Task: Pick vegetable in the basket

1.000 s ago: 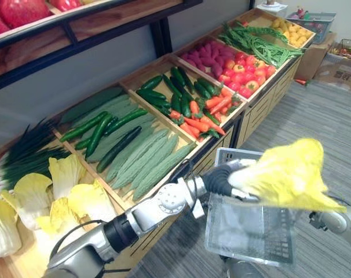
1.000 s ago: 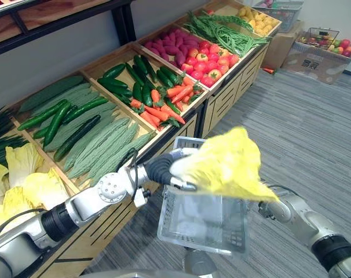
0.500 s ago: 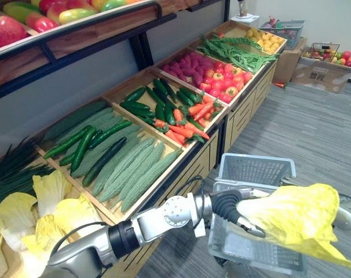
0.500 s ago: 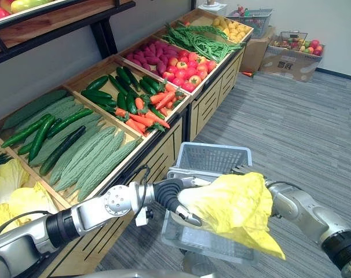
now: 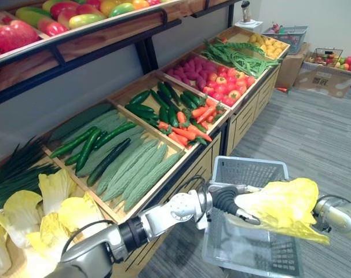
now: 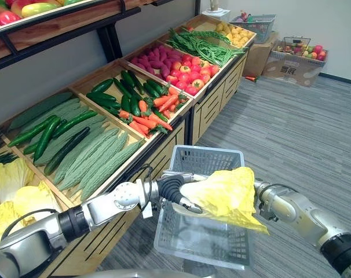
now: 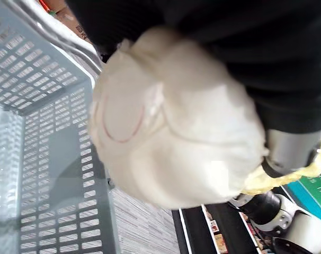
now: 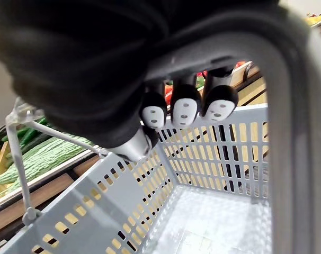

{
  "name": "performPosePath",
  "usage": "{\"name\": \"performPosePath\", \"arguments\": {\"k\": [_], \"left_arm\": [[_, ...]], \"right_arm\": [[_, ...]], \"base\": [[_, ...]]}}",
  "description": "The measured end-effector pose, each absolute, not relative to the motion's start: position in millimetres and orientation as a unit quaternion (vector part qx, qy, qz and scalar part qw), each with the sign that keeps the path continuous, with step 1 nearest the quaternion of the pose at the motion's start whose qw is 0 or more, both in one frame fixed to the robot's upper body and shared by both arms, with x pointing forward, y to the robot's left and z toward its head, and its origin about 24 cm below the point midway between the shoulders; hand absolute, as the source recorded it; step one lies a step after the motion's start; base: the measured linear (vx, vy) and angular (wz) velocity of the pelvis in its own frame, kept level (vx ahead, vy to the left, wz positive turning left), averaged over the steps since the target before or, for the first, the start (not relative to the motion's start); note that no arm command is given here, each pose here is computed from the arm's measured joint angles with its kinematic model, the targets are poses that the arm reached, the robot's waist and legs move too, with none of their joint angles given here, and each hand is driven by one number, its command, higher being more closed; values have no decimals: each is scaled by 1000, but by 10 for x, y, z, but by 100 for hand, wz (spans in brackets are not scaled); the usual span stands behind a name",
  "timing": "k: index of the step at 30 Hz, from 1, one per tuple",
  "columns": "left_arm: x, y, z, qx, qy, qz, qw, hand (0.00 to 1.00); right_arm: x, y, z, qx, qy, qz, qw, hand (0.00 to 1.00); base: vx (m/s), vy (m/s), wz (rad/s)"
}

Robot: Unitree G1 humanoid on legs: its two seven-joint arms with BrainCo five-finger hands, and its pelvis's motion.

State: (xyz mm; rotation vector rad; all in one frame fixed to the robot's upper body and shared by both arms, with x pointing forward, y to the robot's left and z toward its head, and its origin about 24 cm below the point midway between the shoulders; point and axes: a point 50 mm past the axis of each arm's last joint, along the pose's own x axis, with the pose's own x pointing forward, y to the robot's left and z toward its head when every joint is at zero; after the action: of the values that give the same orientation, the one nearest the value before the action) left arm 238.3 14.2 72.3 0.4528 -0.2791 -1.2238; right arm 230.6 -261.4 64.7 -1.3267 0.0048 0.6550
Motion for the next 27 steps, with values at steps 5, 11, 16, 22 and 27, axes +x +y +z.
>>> {"name": "performPosePath", "arguments": {"k": [5, 11, 16, 22, 27], "left_arm": [[2485, 115, 657, 235, -117, -556, 789, 100], [2608, 75, 434, 269, -82, -535, 797, 100], [2705, 90, 190, 317, -36, -512, 798, 100], [2780, 73, 54, 357, -8, -494, 793, 100], [2811, 162, -80, 388, 25, -483, 785, 100]], "right_arm": [[2306, -2605, 628, -602, 8, 301, 739, 100], [2347, -2603, 567, -598, 40, 293, 745, 100], [2463, -2523, 648, -594, 19, 289, 751, 100], [2542, -2431, 706, -582, -2, 291, 759, 100], [2594, -2414, 774, -579, -12, 287, 763, 100]], "base": [[-34, -19, 5], [-8, -6, 2], [0, 0, 0], [-36, -2, 2], [-16, -11, -1]]}}
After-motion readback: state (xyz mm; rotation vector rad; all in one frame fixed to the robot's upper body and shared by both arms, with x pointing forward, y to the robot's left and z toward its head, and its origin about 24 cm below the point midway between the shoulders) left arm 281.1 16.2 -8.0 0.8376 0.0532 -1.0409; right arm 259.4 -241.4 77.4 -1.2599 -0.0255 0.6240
